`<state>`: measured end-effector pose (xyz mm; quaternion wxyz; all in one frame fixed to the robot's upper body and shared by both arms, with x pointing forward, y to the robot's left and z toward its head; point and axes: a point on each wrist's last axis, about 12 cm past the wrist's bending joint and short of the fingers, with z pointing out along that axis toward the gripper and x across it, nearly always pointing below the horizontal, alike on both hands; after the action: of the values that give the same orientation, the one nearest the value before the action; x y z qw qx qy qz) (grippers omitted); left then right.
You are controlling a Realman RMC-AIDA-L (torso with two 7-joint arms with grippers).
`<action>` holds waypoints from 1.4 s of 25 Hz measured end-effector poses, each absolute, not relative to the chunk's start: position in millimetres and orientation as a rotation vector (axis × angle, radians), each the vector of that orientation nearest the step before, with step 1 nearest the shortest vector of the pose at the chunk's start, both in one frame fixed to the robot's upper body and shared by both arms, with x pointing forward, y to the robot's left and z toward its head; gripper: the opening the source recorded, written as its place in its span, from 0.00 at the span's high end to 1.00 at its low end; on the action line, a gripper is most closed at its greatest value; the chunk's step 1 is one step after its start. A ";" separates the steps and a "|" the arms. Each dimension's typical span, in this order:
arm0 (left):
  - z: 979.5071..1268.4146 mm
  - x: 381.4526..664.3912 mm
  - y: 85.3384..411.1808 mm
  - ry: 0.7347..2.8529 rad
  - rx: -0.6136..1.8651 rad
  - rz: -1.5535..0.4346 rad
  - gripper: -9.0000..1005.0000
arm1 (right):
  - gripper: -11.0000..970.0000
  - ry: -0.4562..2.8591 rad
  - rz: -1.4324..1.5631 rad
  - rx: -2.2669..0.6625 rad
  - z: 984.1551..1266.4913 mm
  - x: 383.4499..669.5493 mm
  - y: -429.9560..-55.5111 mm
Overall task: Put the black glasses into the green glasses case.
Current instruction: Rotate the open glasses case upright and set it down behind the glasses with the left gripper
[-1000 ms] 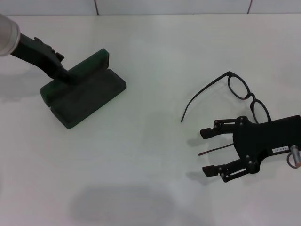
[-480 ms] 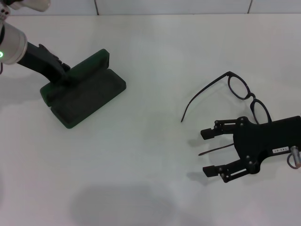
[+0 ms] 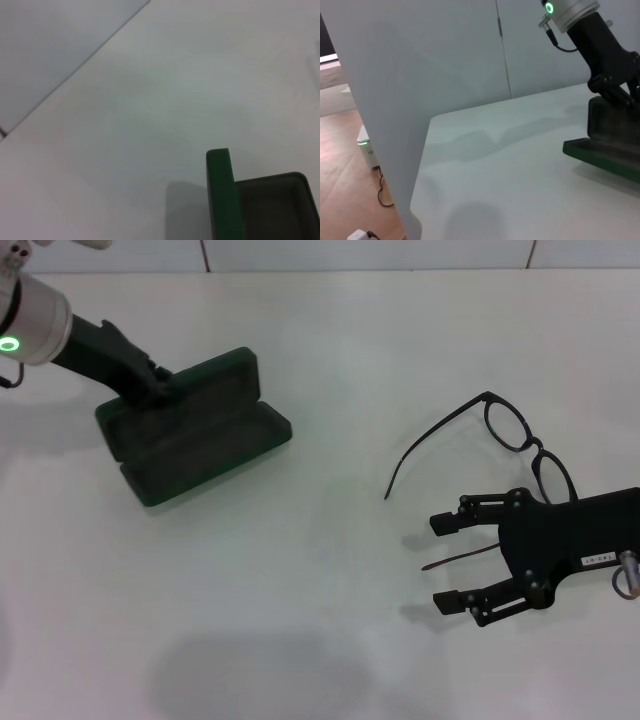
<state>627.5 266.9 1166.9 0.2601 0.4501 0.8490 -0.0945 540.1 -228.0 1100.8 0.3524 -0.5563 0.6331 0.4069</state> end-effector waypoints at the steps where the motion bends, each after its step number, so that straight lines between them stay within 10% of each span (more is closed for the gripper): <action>1: 1169.1 627.3 264.1 2.284 1.234 -0.263 0.80 | 0.09 1.639 1.053 -1.438 1100.7 540.0 -228.2; 18: 1162.9 610.2 227.3 1.613 1.617 -0.281 0.76 | 0.09 1.645 1.068 -1.434 1097.6 534.6 -230.6; 35: 1140.3 604.3 227.6 1.639 1.712 -0.242 0.72 | 0.10 1.645 1.066 -1.434 1096.9 534.6 -230.6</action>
<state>604.3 227.6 1140.3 0.3706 0.6673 0.6391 -0.0943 534.6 -230.6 1096.9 0.3488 -0.5532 0.6348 0.4114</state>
